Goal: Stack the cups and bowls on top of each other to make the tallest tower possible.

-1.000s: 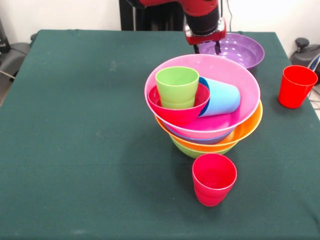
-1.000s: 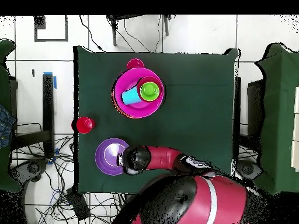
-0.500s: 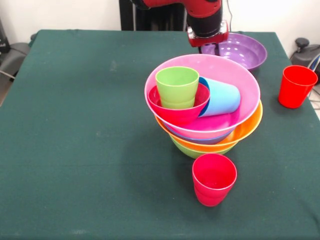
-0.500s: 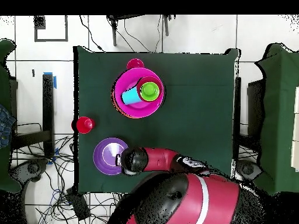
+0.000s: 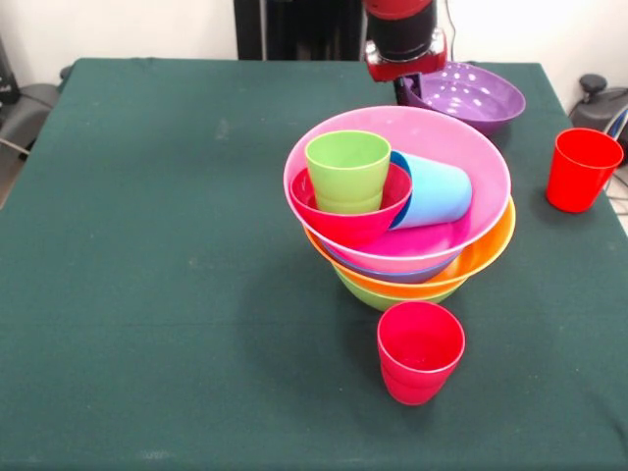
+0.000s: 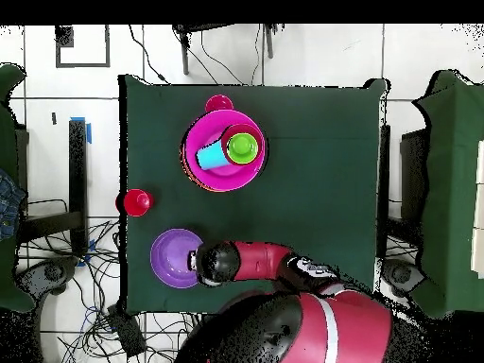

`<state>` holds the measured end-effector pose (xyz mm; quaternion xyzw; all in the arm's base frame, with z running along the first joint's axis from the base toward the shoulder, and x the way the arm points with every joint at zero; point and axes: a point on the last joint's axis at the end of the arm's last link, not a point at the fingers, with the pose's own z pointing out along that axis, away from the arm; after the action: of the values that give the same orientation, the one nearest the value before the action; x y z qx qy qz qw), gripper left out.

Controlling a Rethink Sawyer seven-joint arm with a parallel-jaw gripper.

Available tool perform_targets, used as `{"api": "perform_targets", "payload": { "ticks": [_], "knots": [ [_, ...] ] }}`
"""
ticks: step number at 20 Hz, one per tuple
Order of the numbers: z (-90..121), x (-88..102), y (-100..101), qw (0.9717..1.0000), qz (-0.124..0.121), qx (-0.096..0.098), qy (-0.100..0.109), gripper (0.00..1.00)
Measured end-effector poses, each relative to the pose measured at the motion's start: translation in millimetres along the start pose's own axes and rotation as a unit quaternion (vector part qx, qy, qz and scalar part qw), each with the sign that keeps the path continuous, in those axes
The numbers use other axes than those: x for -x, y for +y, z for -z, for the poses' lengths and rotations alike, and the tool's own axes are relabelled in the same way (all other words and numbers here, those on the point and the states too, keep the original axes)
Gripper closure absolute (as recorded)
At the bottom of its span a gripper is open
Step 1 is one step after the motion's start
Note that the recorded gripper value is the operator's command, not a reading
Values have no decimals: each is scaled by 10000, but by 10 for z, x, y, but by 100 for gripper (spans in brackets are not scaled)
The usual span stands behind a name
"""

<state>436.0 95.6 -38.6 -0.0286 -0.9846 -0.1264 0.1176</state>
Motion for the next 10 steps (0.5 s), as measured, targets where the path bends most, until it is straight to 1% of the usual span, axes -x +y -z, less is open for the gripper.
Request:
{"api": "perform_targets", "payload": {
  "ticks": [2,5,6,7,8,9,10],
  "knots": [
    [43,-30,-25,10000,-7,2,-20,100],
    [138,-71,-82,9998,-47,108,-162,100],
    [177,-79,-104,9995,-66,168,-245,100],
    [247,-89,-141,9988,-110,272,-392,100],
    [313,-96,-183,9979,-160,355,-526,100],
    [402,-99,-233,9963,-225,458,-694,100],
    [448,-99,-259,9953,-258,506,-782,100]
  ]
}}
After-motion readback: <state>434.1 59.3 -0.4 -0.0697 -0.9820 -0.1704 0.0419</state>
